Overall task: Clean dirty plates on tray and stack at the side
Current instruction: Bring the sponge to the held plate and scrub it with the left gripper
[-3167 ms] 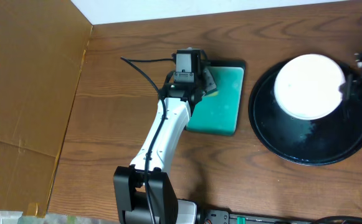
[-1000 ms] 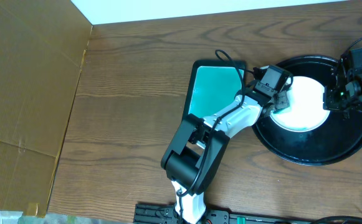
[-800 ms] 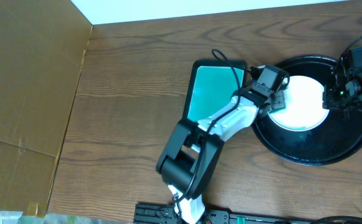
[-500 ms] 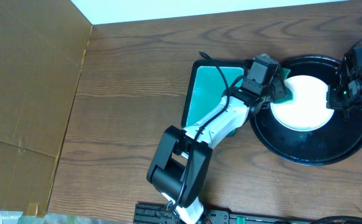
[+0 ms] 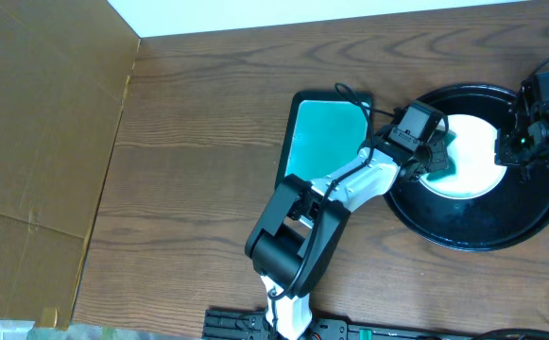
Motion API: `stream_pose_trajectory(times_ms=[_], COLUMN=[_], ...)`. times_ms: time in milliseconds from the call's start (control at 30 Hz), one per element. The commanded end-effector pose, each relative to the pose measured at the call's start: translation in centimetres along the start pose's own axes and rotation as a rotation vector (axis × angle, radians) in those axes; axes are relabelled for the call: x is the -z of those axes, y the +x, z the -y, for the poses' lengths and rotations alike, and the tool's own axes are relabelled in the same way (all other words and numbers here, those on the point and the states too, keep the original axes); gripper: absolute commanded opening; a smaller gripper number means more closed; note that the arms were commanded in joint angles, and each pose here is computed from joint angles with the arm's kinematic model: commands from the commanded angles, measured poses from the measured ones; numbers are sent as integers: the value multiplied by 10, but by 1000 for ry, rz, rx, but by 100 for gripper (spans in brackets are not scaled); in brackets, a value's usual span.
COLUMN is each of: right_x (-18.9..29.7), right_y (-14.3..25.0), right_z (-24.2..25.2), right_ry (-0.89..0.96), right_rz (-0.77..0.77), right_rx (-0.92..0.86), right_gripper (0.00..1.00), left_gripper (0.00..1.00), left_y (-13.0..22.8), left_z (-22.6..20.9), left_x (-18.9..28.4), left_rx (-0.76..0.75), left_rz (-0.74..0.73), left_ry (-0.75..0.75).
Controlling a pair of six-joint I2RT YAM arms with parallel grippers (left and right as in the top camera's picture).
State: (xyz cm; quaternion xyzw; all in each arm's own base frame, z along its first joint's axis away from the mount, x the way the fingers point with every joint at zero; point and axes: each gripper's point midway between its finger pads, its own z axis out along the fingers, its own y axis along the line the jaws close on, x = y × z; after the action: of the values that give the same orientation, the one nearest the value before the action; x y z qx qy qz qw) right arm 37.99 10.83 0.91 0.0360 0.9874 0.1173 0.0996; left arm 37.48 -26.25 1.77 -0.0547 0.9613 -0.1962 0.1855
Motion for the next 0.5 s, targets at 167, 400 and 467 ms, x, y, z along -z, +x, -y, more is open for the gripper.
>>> stream_pose_trajectory(times_ms=[167,400,467], right_x=[1,2,5], right_y=[-3,-8,-11], right_z=[7,5,1], right_ry=[29,24,21], right_rz=[4,19,27], right_rx=[7,53,86], right_gripper=[1,1,1], left_gripper=[7,7,7], left_y=[-59,-77,-81], left_z=[-54,-20,-18], left_x=[59,106,118], left_rx=[-70,-68,-64], left_rz=[268,360,386], left_ry=[-284,-156,-147])
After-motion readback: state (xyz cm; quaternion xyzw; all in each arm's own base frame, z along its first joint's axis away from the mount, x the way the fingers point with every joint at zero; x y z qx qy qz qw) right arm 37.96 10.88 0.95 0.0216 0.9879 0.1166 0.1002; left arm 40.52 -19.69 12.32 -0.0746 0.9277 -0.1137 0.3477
